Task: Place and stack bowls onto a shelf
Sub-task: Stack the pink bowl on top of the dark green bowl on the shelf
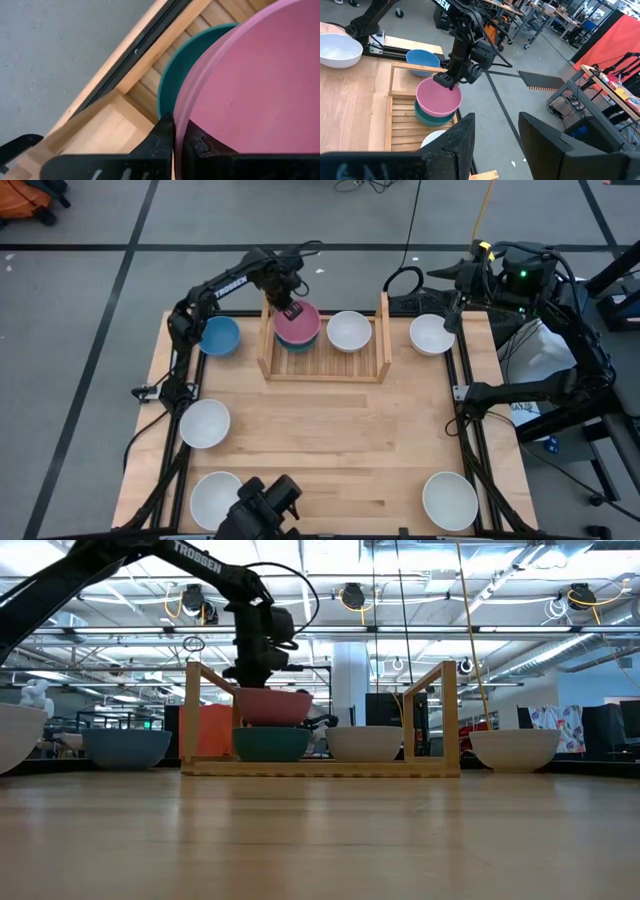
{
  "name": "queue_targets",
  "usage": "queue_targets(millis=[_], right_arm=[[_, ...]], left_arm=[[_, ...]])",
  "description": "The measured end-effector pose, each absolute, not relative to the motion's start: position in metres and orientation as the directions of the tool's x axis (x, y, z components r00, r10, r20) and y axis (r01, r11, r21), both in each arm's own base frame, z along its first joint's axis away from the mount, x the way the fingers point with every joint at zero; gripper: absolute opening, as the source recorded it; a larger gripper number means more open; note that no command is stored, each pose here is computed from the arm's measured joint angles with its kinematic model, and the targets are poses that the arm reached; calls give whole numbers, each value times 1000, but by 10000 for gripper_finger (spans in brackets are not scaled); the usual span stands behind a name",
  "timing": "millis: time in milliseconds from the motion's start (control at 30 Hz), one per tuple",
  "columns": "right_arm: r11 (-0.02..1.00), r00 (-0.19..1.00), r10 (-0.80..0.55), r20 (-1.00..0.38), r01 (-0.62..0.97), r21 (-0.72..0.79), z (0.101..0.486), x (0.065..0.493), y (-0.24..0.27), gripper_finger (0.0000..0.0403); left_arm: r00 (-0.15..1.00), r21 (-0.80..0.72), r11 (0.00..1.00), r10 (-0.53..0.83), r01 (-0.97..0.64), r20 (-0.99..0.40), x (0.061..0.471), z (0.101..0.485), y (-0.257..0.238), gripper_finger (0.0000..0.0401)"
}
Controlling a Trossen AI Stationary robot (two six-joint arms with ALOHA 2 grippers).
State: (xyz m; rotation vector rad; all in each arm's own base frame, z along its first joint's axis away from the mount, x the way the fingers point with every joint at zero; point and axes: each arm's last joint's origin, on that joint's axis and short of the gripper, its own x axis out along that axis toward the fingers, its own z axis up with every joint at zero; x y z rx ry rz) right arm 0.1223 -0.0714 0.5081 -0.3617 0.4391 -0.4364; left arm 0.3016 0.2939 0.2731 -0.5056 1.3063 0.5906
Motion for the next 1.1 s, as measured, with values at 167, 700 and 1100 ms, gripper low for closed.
queue_targets(millis=[167, 700, 1100], right_arm=[[846, 816, -476, -327, 324, -423, 508, 122, -71, 146], [846, 816, -476, -327, 324, -423, 508, 122, -71, 146], [846, 816, -476, -327, 324, -423, 508, 122, -71, 146]], left_arm=[[159, -20, 754, 112, -656, -981, 302, 274, 293, 3], [159, -33, 774, 88, -633, -983, 302, 267, 292, 46], [169, -48, 732, 92, -679, -981, 304, 263, 295, 49]])
